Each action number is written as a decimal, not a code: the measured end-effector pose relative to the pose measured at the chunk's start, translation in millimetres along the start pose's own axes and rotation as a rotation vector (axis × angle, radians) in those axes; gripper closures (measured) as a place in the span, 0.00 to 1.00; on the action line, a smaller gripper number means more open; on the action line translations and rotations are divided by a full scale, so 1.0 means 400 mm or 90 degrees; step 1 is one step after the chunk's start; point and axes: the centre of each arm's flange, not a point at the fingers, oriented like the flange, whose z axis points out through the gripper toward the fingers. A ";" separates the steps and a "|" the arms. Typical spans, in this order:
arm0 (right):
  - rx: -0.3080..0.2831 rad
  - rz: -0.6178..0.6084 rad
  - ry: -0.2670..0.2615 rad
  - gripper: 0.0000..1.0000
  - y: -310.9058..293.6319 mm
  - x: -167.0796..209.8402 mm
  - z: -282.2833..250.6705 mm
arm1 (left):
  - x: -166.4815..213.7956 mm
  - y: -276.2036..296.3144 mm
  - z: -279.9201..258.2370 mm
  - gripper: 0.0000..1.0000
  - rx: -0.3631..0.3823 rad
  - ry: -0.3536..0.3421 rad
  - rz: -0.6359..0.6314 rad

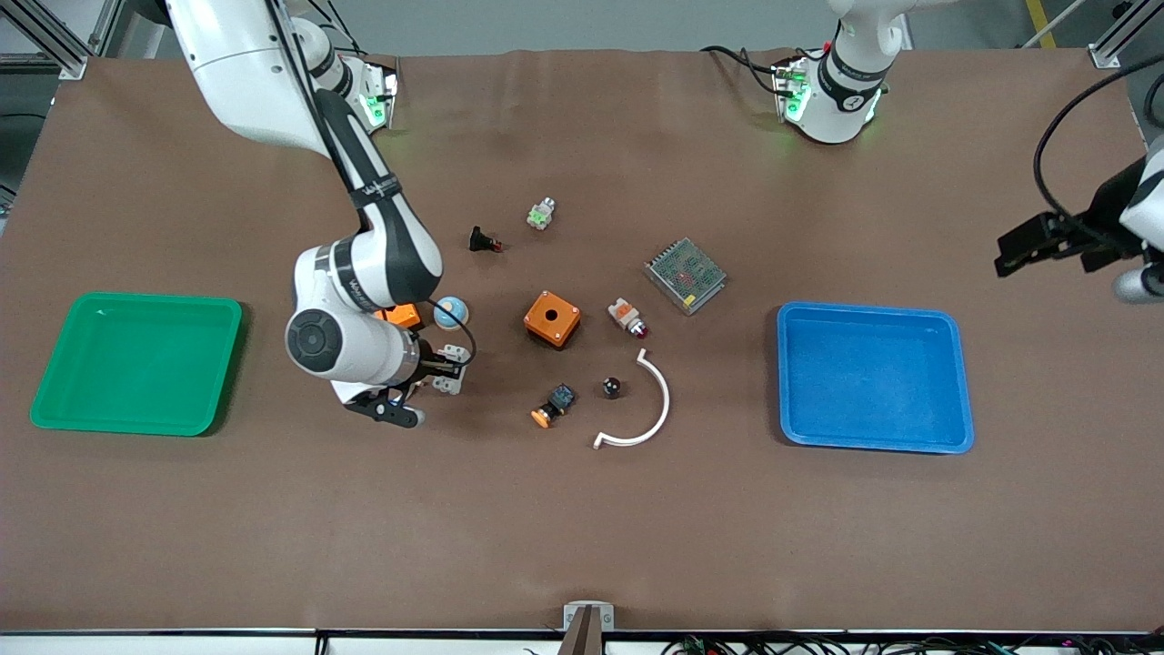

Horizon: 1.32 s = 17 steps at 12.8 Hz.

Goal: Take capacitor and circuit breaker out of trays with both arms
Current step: 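Retract the left gripper while the right gripper carries the breaker beside the orange cube, then open the right gripper to release the breaker and raise it away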

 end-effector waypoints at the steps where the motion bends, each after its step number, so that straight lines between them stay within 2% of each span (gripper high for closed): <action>1: -0.001 0.000 0.001 0.60 -0.020 -0.016 0.006 | -0.024 0.007 -0.014 0.00 0.006 -0.002 0.001; 5: -0.010 -0.004 -0.005 0.60 -0.043 -0.036 0.036 | -0.090 0.010 -0.016 0.00 0.019 -0.010 0.003; 12: -0.022 -0.022 -0.015 0.60 -0.076 -0.073 0.062 | -0.085 0.027 -0.014 0.00 0.013 0.009 0.010; 14: -0.027 -0.017 -0.021 0.43 -0.065 -0.068 0.061 | -0.083 0.035 -0.015 0.00 -0.001 0.013 0.012; 17: -0.035 -0.019 -0.046 0.07 -0.063 -0.082 0.003 | -0.084 0.047 -0.015 0.00 -0.015 0.012 0.016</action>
